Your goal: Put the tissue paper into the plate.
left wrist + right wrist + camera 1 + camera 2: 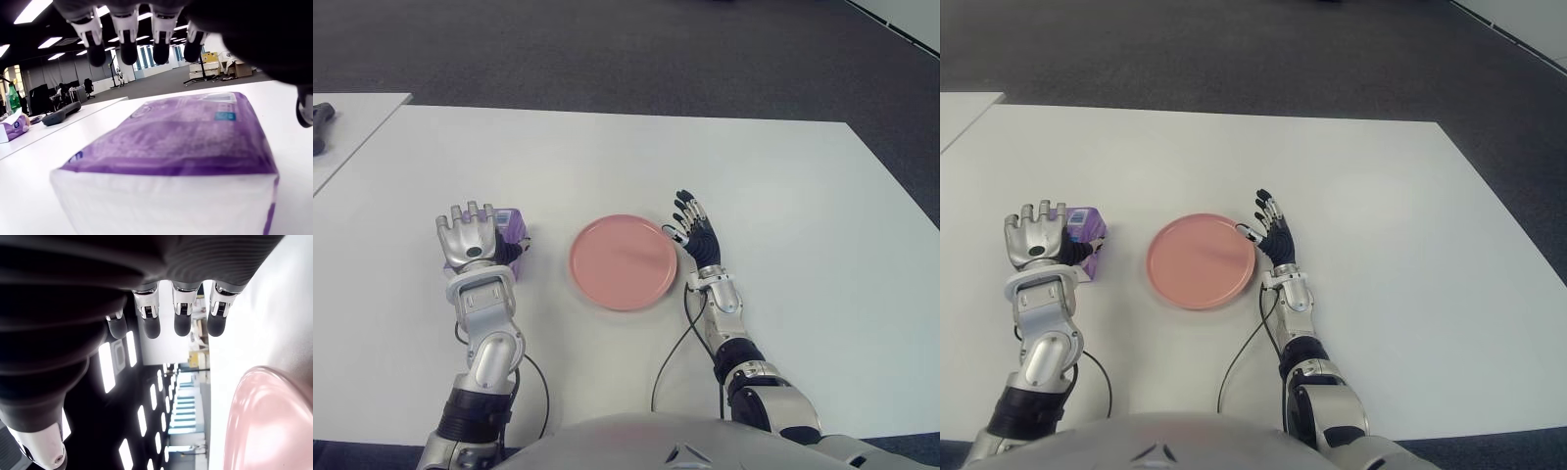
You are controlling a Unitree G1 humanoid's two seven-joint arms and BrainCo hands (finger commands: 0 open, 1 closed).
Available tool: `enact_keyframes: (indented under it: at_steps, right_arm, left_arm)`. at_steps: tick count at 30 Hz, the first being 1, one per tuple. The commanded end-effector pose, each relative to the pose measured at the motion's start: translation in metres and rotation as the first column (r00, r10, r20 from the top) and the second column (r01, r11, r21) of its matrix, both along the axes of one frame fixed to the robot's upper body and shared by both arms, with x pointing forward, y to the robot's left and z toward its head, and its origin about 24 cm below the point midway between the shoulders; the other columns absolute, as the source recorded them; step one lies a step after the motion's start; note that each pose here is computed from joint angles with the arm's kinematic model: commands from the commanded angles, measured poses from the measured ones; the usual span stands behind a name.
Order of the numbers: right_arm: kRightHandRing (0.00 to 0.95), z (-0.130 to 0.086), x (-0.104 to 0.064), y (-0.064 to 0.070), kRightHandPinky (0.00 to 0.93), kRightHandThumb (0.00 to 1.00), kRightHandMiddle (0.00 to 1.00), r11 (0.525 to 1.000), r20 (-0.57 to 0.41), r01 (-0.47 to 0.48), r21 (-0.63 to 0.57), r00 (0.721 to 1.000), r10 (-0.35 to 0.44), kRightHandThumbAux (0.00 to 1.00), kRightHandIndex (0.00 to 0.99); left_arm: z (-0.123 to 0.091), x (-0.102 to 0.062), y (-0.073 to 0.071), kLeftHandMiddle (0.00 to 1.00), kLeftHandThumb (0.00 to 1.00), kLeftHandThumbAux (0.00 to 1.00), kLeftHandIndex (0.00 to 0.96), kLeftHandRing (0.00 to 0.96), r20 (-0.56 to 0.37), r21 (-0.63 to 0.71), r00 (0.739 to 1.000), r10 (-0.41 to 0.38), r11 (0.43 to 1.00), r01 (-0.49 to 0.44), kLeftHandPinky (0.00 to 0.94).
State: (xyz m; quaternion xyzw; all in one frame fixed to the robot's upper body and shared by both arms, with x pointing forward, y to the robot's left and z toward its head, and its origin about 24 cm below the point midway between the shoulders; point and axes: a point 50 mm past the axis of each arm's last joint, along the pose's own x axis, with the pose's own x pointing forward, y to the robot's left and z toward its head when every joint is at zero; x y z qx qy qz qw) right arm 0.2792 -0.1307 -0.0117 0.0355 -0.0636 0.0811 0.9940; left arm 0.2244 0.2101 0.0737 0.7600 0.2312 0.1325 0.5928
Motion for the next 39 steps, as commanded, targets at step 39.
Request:
enact_keyframes:
  at_steps: [39]
  right_arm:
    - [0.002,-0.050,-0.045,-0.024,0.044,0.081,0.017,0.997,-0.216,0.078,0.004,0.973,-0.075,0.706,0.042]
  left_arm:
    - [-0.018,0.006,0.001,0.000,0.000,0.282,0.000,0.000,-0.132,-0.078,0.991,0.009,0.997,-0.019,0.000]
